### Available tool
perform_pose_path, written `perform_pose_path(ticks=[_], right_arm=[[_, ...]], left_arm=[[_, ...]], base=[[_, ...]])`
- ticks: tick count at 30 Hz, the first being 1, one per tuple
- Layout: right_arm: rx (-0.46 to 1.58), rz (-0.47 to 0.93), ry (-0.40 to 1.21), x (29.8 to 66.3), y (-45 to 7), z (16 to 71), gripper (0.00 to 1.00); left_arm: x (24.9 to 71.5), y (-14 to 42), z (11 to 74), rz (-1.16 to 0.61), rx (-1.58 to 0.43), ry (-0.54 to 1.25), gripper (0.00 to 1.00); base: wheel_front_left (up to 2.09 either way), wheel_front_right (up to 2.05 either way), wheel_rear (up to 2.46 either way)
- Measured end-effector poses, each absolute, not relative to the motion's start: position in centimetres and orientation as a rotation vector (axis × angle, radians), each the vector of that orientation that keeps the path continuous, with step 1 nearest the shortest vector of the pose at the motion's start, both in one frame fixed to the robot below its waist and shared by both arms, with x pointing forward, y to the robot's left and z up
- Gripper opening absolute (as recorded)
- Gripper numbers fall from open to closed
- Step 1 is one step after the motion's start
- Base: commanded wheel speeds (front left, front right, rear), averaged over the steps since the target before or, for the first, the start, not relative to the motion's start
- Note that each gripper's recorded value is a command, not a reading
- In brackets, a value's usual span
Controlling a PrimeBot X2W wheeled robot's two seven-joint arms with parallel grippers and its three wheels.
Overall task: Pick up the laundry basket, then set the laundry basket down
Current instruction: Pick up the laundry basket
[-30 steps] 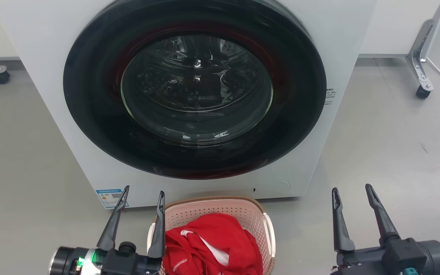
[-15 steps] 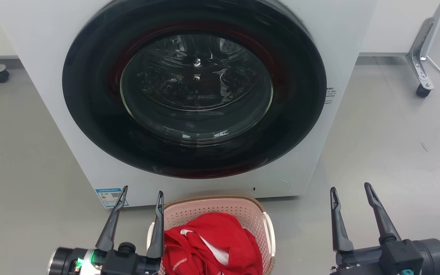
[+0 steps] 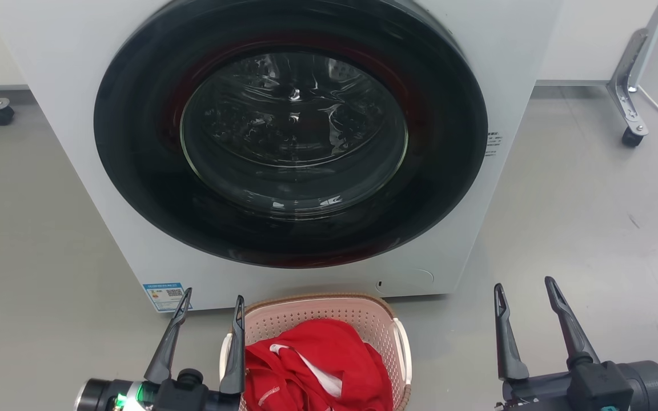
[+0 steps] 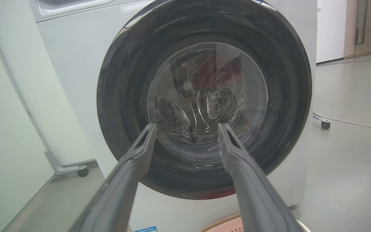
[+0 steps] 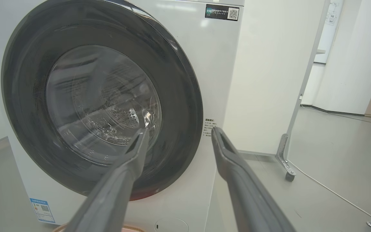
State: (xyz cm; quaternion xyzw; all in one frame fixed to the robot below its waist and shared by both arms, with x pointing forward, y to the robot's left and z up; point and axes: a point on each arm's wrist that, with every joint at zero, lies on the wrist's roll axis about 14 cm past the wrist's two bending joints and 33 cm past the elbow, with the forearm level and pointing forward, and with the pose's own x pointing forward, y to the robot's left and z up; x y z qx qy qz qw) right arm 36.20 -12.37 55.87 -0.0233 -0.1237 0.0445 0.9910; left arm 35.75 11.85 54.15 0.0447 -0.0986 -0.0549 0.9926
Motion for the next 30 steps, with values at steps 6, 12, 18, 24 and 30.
perform_pose_path(ticks=[6, 12, 18, 24, 30], right_arm=[[-0.046, 0.088, -0.240, 35.9, -12.4, 55.6, 1.00], [-0.045, 0.088, -0.243, 35.9, -12.4, 55.7, 1.00], [-0.040, 0.088, -0.251, 36.1, -12.4, 55.9, 1.00], [-0.039, 0.087, -0.230, 36.6, -12.4, 55.2, 1.00], [-0.039, 0.080, -0.201, 37.5, -12.7, 54.2, 1.00]], left_arm=[[35.7, 11.8, 54.2, -0.110, 0.089, -0.200, 1.00], [35.7, 11.8, 54.2, -0.110, 0.089, -0.199, 1.00], [35.5, 11.8, 53.7, -0.109, 0.084, -0.182, 1.00], [36.0, 11.9, 53.2, -0.107, 0.070, -0.169, 1.00], [36.7, 12.0, 52.2, -0.104, 0.048, -0.138, 1.00]], base=[[0.00, 0.00, 0.00], [0.00, 0.00, 0.00], [0.00, 0.00, 0.00], [0.00, 0.00, 0.00], [0.00, 0.00, 0.00]])
